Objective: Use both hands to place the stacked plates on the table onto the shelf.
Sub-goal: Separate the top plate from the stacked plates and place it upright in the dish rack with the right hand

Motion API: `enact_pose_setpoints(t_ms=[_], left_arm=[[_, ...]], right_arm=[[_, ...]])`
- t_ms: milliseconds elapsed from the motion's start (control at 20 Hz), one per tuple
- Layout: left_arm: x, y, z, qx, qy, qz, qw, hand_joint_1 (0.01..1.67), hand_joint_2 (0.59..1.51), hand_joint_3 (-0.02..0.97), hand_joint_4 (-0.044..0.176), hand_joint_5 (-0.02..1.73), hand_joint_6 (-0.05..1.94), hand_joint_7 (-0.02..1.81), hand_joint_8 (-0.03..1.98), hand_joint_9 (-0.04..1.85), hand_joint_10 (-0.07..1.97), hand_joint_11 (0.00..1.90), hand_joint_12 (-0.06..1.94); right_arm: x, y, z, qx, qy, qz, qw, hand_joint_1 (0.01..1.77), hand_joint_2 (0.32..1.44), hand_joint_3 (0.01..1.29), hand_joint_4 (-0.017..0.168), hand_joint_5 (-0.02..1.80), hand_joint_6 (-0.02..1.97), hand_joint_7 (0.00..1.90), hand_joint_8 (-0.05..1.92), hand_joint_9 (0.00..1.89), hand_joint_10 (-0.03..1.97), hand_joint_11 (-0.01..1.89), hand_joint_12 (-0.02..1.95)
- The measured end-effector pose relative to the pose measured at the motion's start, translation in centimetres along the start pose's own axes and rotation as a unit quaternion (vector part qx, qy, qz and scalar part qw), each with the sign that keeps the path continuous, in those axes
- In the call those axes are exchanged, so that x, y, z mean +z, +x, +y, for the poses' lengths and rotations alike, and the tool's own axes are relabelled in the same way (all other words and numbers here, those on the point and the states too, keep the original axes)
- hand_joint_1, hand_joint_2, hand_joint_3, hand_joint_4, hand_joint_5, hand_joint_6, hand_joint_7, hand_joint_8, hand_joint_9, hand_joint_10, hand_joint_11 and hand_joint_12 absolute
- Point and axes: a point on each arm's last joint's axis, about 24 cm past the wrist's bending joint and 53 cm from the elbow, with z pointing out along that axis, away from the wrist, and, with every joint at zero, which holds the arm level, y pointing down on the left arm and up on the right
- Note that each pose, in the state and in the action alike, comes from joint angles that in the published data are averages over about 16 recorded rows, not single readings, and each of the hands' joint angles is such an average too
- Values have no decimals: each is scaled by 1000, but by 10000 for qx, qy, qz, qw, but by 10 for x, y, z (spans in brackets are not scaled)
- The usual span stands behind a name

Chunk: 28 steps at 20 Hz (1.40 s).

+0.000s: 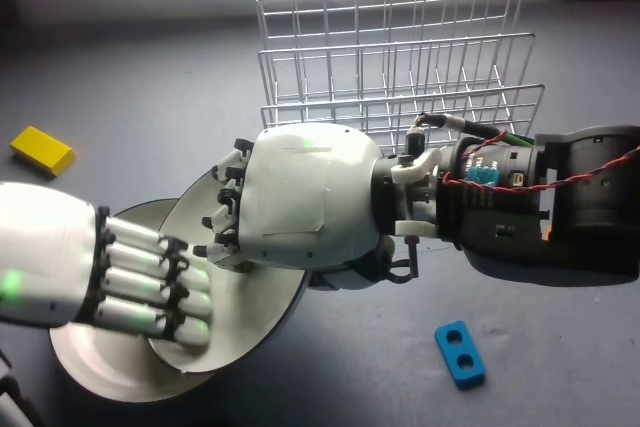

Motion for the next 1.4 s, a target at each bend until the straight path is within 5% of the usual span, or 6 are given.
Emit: enact_pose_setpoints(t_ms=[550, 1400], left_arm=[[-44, -27, 15, -28, -365, -294, 9989, 19, 1033, 1, -1, 12, 15, 17, -13, 22, 5, 15, 2], [-91, -35, 35, -190, -726, -433, 9962, 18, 1044, 0, -1, 21, 15, 18, -12, 21, 4, 15, 1]], right_arm=[[-3, -23, 7, 5, 2, -69, 10000, 1234, 991, 15, 4, 784, 870, 847, 1132, 884, 1275, 632, 1607], [-47, -86, 15, 19, 209, -320, 9993, 1323, 1053, 17, 1, 804, 1020, 895, 1168, 816, 1448, 646, 1574]])
